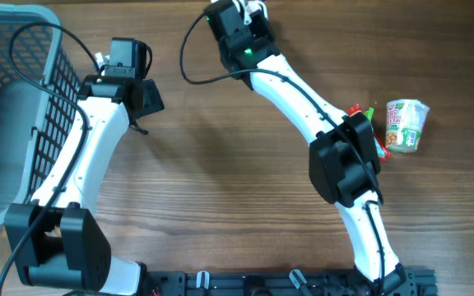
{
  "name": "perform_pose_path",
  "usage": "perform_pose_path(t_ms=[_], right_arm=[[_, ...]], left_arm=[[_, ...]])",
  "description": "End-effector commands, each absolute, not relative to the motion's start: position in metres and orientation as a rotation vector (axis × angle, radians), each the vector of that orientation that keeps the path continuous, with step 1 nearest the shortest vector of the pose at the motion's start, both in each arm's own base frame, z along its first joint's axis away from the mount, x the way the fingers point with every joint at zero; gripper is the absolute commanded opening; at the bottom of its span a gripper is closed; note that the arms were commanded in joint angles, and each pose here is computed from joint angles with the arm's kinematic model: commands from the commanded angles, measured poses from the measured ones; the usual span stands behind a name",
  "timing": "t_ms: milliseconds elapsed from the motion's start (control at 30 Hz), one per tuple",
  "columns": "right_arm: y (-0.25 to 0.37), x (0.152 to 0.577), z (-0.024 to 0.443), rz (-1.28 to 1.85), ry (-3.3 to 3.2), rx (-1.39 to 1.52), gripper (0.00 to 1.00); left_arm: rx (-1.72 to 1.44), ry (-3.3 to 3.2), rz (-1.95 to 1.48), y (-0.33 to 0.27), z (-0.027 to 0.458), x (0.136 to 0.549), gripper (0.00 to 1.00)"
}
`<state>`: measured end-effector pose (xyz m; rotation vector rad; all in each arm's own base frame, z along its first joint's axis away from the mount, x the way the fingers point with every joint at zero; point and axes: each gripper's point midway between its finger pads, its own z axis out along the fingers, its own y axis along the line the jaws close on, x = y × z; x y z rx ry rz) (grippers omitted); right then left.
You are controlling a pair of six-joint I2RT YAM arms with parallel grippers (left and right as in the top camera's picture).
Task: Scan the item barcode
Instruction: 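Lower the Kleenex pack beside the Haribo bag and release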
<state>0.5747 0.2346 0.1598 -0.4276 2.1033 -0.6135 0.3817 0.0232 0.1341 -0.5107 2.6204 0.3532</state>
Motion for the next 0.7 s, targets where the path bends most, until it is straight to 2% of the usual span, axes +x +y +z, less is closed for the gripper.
perform_pose_path(t_ms=[0,67,200,300,467,667], right_arm=[[0.221,0.568,0.217,-0.428,2.102,-0.268,0.04],[0.214,0.554,0.242,-0.295,2.141,-0.232,0.04],[0.170,0.500,0.289,-0.050,2.291,-0.154,0.04],[0.136,0.450,0.290,0.094,2.480,-0.132,0.04],[0.093,0.391,0.238,0.121,2.832,-0.053,0.04],[0.115,0.367,0.143,0.226,3.010,-0.107,0.04]], left_arm=[[-0.502,2.613,0.372,0.027,0.137,0.381,1.00],[-0.502,2.613,0.371,0.027,0.137,0.381,1.00],[-0.502,2.613,0.372,0.027,0.137,0.381,1.00],[-0.502,2.613,0.371,0.027,0.137,0.381,1.00],[-0.502,2.613,0.371,0.027,0.137,0.381,1.00],[-0.502,2.613,0.371,0.027,0.137,0.381,1.00]])
